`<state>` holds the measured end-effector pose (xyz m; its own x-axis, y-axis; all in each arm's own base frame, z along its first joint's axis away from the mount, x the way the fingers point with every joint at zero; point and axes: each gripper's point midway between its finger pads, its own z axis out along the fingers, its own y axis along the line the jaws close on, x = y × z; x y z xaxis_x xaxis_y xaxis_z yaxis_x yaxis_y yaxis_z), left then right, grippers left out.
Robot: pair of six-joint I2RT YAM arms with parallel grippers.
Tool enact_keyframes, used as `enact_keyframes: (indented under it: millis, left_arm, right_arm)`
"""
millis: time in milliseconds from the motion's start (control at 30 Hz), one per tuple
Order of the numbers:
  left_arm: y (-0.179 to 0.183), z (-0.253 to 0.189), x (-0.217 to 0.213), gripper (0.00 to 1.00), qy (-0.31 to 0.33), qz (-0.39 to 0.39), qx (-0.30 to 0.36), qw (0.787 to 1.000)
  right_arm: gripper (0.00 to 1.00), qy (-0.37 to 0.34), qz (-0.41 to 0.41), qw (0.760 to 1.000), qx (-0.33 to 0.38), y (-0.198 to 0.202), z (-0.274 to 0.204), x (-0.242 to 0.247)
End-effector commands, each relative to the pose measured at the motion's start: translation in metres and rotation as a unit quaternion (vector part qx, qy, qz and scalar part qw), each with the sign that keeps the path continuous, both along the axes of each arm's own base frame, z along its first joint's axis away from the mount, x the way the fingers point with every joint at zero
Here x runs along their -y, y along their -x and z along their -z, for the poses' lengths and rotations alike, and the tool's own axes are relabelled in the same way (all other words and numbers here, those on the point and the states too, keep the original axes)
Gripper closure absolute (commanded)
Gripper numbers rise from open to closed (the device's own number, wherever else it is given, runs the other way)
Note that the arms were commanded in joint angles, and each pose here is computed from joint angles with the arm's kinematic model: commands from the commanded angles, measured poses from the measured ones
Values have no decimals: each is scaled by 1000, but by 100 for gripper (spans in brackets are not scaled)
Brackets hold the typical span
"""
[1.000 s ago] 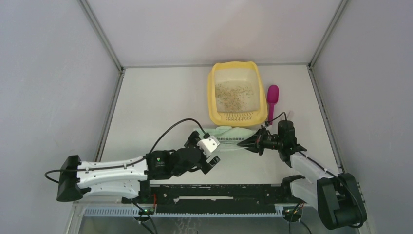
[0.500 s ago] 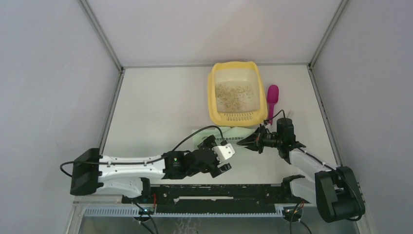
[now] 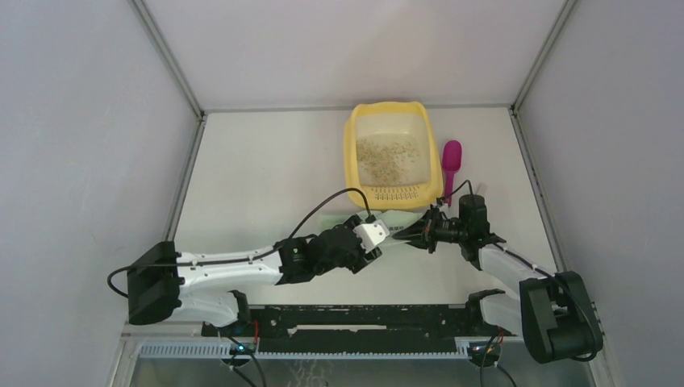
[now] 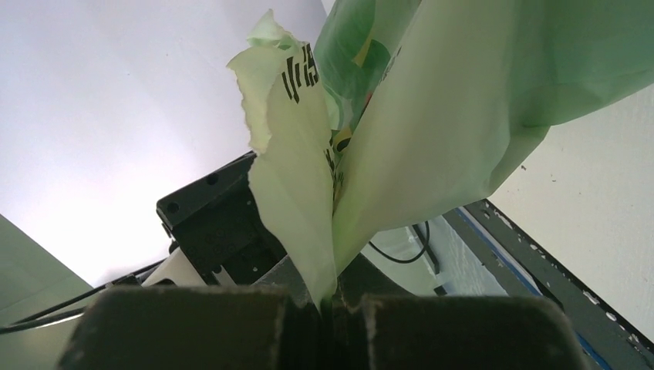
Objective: Fill the litter box with clean litter
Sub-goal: Close the cat litter bag at the center of the board.
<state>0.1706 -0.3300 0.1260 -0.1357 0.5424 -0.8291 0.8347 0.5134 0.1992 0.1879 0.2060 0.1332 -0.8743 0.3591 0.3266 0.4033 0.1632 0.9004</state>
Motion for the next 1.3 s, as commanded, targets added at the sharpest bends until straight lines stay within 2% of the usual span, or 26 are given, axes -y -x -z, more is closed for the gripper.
enact_keyframes:
  millis: [0, 100, 167, 233, 300, 533, 733, 1067, 1267]
  left_arm:
    - [0, -8, 12, 33, 22, 23, -8, 999]
    - [1, -4, 13, 41, 18, 28, -13, 999]
    - [0, -3, 12, 54, 16, 27, -16, 999]
    - [-2, -1, 9, 74, 9, 20, -21, 1000]
    - [-4, 0, 8, 81, 1, 14, -22, 1000]
    - [-9, -8, 0, 83, -6, -1, -11, 1000]
    - [-1, -21, -17, 81, -11, -23, -39, 999]
    - [16, -46, -33, 81, -3, -35, -84, 996]
    - [18, -40, -32, 78, -7, -27, -89, 996]
  right_arm:
    - [100, -46, -45, 995, 75, -2, -41, -4]
    - [100, -47, -48, 995, 75, -3, -42, -5]
    - [100, -47, -47, 995, 76, -4, -43, -4]
    - [100, -49, -48, 995, 77, -4, -45, -5]
    - [100, -50, -48, 995, 75, -5, -47, -5]
    - [100, -55, -48, 995, 70, -6, -54, -5]
    - [100, -47, -56, 994, 76, -3, -65, -4]
    - [100, -51, -71, 996, 34, 13, -64, -3]
    - [100, -38, -67, 997, 1, 12, -45, -4]
